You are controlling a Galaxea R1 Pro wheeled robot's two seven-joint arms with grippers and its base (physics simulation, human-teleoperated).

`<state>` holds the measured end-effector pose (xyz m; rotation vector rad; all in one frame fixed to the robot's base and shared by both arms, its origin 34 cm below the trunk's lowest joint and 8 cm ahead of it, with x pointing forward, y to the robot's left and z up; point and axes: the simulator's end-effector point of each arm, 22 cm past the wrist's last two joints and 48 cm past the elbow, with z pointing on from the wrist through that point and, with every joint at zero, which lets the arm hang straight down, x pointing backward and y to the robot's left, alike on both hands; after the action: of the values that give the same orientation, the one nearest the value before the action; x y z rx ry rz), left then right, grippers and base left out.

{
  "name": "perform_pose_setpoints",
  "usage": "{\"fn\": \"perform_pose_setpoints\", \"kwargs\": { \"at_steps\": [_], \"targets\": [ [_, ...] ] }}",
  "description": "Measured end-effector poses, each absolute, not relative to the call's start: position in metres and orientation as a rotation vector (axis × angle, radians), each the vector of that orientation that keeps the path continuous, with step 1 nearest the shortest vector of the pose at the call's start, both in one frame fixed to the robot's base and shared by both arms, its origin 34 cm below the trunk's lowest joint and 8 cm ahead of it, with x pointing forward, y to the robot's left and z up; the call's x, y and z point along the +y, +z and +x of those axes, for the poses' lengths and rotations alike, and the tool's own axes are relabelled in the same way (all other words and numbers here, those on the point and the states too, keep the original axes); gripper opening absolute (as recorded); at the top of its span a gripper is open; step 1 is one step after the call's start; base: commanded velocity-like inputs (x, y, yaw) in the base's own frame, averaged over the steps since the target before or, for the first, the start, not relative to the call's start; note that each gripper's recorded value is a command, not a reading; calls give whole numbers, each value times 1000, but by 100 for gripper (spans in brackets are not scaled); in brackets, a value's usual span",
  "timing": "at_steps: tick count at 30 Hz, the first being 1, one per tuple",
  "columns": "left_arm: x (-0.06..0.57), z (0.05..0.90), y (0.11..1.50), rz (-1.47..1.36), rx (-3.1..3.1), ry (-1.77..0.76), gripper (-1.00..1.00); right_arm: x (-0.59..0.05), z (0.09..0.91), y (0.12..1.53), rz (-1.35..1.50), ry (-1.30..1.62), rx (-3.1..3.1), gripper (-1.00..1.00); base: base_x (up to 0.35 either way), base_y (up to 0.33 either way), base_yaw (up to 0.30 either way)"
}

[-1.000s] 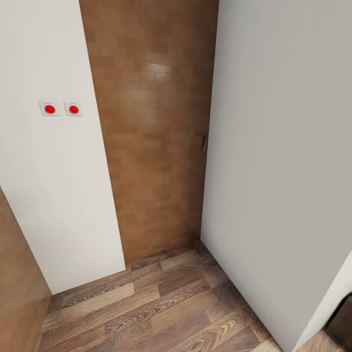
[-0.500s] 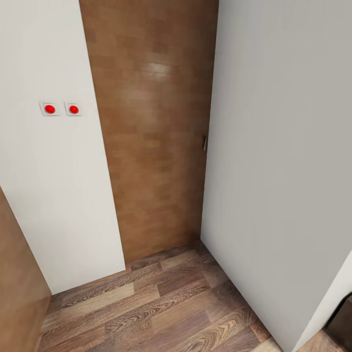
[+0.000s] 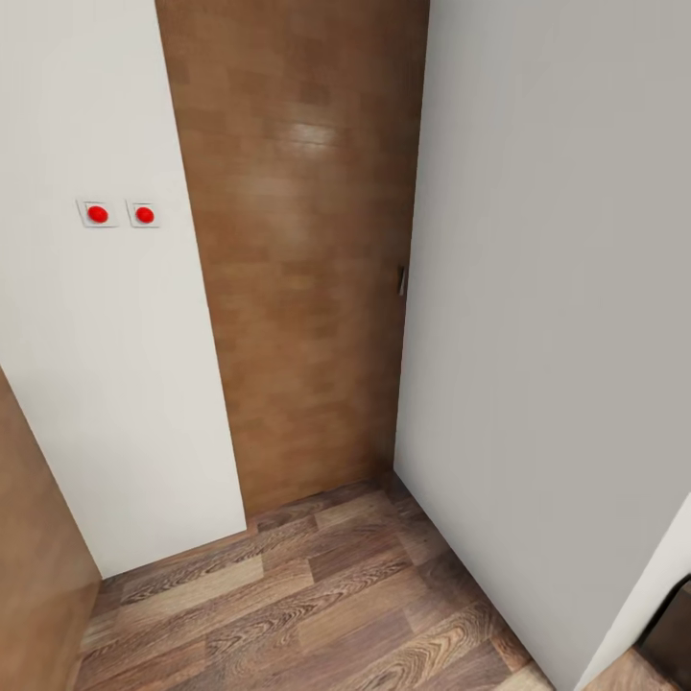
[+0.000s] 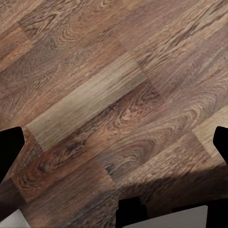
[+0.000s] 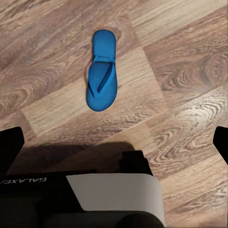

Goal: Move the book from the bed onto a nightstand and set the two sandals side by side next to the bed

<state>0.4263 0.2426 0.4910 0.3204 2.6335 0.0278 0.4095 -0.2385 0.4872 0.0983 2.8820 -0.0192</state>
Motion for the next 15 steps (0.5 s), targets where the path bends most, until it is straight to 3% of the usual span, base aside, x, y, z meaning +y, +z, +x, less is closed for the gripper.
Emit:
{"fn": "perform_pose_setpoints", "kwargs": {
  "at_steps": [15],
  "targets": [
    [241, 431, 493, 317, 2611, 23, 100, -236, 409, 487, 92, -15, 2896, 100, 57, 0, 0]
  ]
}}
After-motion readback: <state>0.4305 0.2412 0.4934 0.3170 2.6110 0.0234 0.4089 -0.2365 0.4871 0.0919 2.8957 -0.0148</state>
